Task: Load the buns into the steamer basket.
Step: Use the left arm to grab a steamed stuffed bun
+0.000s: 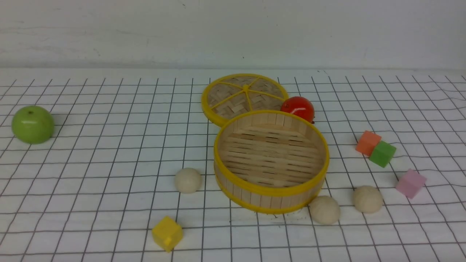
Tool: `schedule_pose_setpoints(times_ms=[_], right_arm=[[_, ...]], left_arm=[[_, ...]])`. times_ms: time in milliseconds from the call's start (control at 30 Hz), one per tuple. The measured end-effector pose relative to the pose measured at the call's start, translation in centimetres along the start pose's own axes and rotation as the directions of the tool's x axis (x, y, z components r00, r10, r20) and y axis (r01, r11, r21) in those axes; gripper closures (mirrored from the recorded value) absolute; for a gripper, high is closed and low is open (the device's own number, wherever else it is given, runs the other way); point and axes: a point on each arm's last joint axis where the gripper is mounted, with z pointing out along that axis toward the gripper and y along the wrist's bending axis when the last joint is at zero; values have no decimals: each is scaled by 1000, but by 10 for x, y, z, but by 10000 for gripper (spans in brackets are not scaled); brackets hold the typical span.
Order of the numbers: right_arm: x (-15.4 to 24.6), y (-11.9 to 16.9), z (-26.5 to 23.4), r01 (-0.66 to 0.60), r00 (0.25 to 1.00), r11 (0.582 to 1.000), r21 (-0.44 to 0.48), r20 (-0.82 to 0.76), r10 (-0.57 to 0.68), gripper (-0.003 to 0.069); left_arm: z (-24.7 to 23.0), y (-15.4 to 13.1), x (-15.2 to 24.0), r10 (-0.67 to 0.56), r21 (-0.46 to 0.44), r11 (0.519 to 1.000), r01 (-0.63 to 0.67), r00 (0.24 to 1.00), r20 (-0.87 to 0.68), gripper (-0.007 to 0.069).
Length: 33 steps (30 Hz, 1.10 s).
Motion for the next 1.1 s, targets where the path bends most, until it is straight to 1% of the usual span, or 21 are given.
schedule_pose_setpoints(times_ms=[300, 367, 400, 433, 467, 500, 533, 567, 600, 667, 733, 800, 867, 933, 967, 1033, 1100], right_arm=[[0, 0, 0, 0, 1000, 1000, 0, 0, 0, 420], [0, 0, 0, 0, 1000, 1000, 0, 0, 0, 420], [0, 0, 0, 0, 1000, 1000, 0, 0, 0, 420], [0, 0, 0, 0, 1000, 1000, 0, 0, 0, 420], [0, 0, 0, 0, 1000, 1000, 0, 0, 0, 420], [0, 0, 0, 0, 1000, 1000, 0, 0, 0, 420], [0, 0, 0, 0, 1000, 1000, 0, 0, 0, 420], [0, 0, 0, 0, 1000, 1000, 0, 0, 0, 420], [0, 0, 0, 0, 1000, 1000, 0, 0, 0, 420], [0, 0, 0, 0, 1000, 1000, 0, 0, 0, 420], [0, 0, 0, 0, 1000, 1000, 0, 0, 0, 420], [0, 0, 0, 0, 1000, 1000, 0, 0, 0, 420], [0, 0, 0, 0, 1000, 1000, 0, 0, 0, 420], [0, 0, 0, 0, 1000, 1000, 0, 0, 0, 420], [0, 0, 0, 0, 1000, 1000, 0, 0, 0, 420], [0, 0, 0, 0, 1000, 1000, 0, 0, 0, 420], [0, 0, 0, 0, 1000, 1000, 0, 0, 0, 420]], left_arm=[[0, 0, -1, -5, 4, 1000, 5, 1000, 10, 586], [0, -4, -6, -112, 49, 993, 109, 992, 57, 587], [0, -4, -6, -132, 55, 990, 129, 989, 62, 587], [-1, -8, -11, -295, 116, 952, 284, 951, 96, 585], [-2, -9, -14, -394, 153, 914, 376, 913, 107, 583], [-2, -9, -15, -400, 155, 911, 382, 910, 112, 583], [-3, -10, -18, -530, 203, 840, 503, 840, 113, 581], [-3, -11, -21, -596, 229, 794, 563, 795, 114, 578], [-4, -11, -23, -641, 250, 759, 602, 758, 120, 578], [-5, -9, -28, -703, 287, 703, 650, 695, 148, 575], [-6, -8, -31, -747, 314, 658, 684, 643, 166, 575], [-7, -9, -34, -775, 330, 625, 708, 612, 156, 575], [-9, -11, -37, -778, 339, 620, 708, 611, 146, 575], [-16, -19, -49, -746, 365, 651, 665, 649, 150, 575], [-17, -19, -50, -742, 368, 655, 660, 653, 151, 575], [-31, -30, -69, -665, 406, 725, 557, 720, 198, 572], [-42, -38, -84, -604, 430, 768, 475, 759, 240, 571]])
